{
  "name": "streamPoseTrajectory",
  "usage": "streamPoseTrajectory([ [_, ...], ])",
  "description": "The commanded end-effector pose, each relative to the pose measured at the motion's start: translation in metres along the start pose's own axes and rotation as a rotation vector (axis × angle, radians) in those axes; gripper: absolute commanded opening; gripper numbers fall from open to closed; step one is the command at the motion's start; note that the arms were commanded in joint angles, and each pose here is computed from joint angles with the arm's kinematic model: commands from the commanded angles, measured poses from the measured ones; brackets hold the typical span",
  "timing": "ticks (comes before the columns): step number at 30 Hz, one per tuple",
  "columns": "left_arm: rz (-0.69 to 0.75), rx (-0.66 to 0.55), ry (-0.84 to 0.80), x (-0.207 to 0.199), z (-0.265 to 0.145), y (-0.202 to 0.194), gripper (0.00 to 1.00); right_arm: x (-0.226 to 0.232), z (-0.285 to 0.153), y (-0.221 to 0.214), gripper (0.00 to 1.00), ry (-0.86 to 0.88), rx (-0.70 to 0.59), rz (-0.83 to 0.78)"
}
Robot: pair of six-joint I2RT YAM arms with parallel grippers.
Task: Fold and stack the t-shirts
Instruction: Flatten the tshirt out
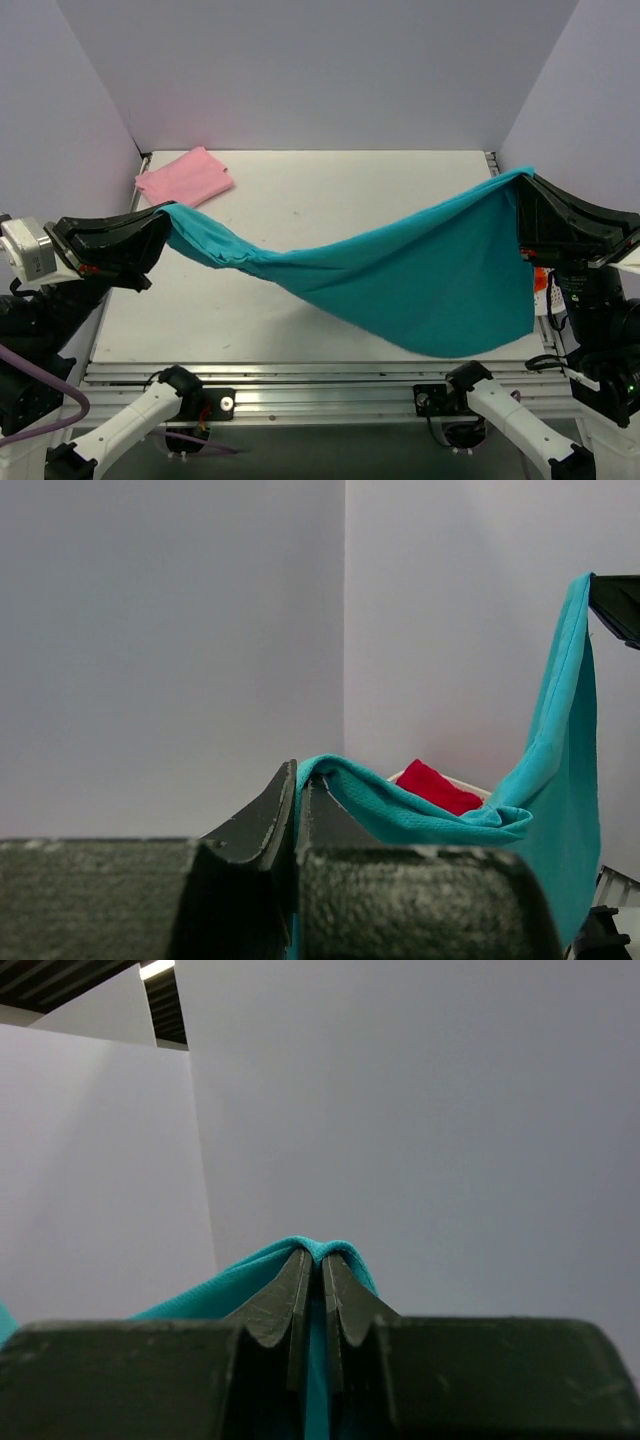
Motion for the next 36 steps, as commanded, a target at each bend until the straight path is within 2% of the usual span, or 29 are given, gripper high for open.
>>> streamPoseTrajectory([
  [1, -0.003, -0.049, -0.017, -0.003, -0.010, 0.014, 0.02, 0.020, -0.001, 0.028, 0.00, 0.103, -0.051, 0.000],
  [5, -0.001, 0.015, 0.034, 0.004, 0.004, 0.002, 0.02, 0.009, 0.012, 0.029, 0.00, -0.009, -0.031, -0.032],
  [7, 0.000, 0.067, 0.068, 0.010, 0.018, -0.014, 0.02, -0.011, 0.030, 0.011, 0.00, -0.107, 0.023, -0.033],
  [10, -0.004, 0.185, 0.189, 0.023, 0.043, -0.055, 0.02, -0.053, 0.060, -0.034, 0.00, -0.277, 0.113, -0.031],
  [11, 0.000, 0.247, 0.281, 0.031, 0.050, -0.075, 0.02, -0.079, 0.072, -0.073, 0.00, -0.347, 0.200, -0.037],
  [12, 0.004, 0.285, 0.317, 0.035, 0.055, -0.090, 0.02, -0.097, 0.076, -0.091, 0.00, -0.427, 0.216, -0.049],
  [16, -0.020, 0.471, 0.429, 0.062, 0.080, -0.186, 0.02, -0.164, 0.081, -0.188, 0.00, -0.634, 0.348, -0.069],
  [17, -0.043, 0.459, 0.441, 0.072, 0.085, -0.200, 0.02, -0.184, 0.082, -0.220, 0.00, -0.684, 0.409, -0.075],
  [18, -0.099, 0.500, 0.432, 0.076, 0.084, -0.230, 0.02, -0.196, 0.078, -0.240, 0.00, -0.722, 0.438, -0.072],
  [19, -0.107, 0.566, 0.493, 0.097, 0.082, -0.264, 0.02, -0.208, 0.078, -0.253, 0.00, -0.760, 0.444, -0.081],
  [20, -0.106, 0.572, 0.520, 0.107, 0.085, -0.282, 0.02, -0.228, 0.075, -0.287, 0.00, -0.805, 0.511, -0.086],
  [21, -0.111, 0.612, 0.536, 0.114, 0.085, -0.302, 0.02, -0.238, 0.074, -0.303, 0.00, -0.826, 0.532, -0.088],
  [22, -0.125, 0.677, 0.548, 0.130, 0.088, -0.343, 0.02, -0.249, 0.078, -0.316, 0.00, -0.845, 0.535, -0.089],
  [23, -0.127, 0.693, 0.555, 0.139, 0.094, -0.364, 0.02, -0.275, 0.069, -0.355, 0.00, -0.905, 0.613, -0.103],
  [24, -0.135, 0.720, 0.554, 0.148, 0.099, -0.382, 0.02, -0.287, 0.069, -0.370, 0.00, -0.931, 0.630, -0.108],
  [25, -0.149, 0.775, 0.547, 0.164, 0.110, -0.421, 0.02, -0.298, 0.081, -0.378, 0.00, -0.948, 0.617, -0.106],
  [26, -0.154, 0.771, 0.528, 0.172, 0.120, -0.438, 0.02, -0.325, 0.066, -0.415, 0.00, -1.011, 0.678, -0.119],
  [28, -0.167, 0.781, 0.491, 0.194, 0.146, -0.484, 0.02, -0.344, 0.086, -0.432, 0.00, -1.023, 0.646, -0.095],
  [29, -0.187, 0.779, 0.462, 0.200, 0.154, -0.498, 0.02, -0.364, 0.074, -0.463, 0.00, -1.067, 0.682, -0.104],
  [30, -0.218, 0.838, 0.449, 0.202, 0.152, -0.543, 0.02, -0.376, 0.077, -0.469, 0.00, -1.082, 0.667, -0.102],
  [31, -0.224, 0.825, 0.430, 0.209, 0.163, -0.548, 0.02, -0.386, 0.077, -0.480, 0.00, -1.101, 0.689, -0.105],
  [32, -0.199, 0.763, 0.414, 0.226, 0.190, -0.534, 0.02, -0.404, 0.088, -0.492, 0.00, -1.129, 0.644, -0.113],
  [33, -0.218, 0.807, 0.413, 0.228, 0.188, -0.569, 0.02, -0.414, 0.091, -0.495, 0.00, -1.144, 0.629, -0.118],
  [34, -0.225, 0.815, 0.409, 0.232, 0.193, -0.574, 0.04, -0.421, 0.092, -0.501, 0.00, -1.153, 0.635, -0.122],
  [35, -0.194, 0.756, 0.420, 0.248, 0.218, -0.551, 0.14, -0.432, 0.107, -0.504, 0.18, -1.149, 0.593, -0.114],
  [36, -0.217, 0.805, 0.431, 0.248, 0.211, -0.586, 0.67, -0.440, 0.103, -0.503, 0.93, -1.190, 0.602, -0.122],
])
Point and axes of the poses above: each gripper's point midway between its finger pads, its own z axis out along the fingers, its own x axis along the line the jaws close on, y = z × x, the point moved 8 cm from there along -z, back along the fingers, and after that the axes turned 15 degrees about z, right-handed, at the moved point
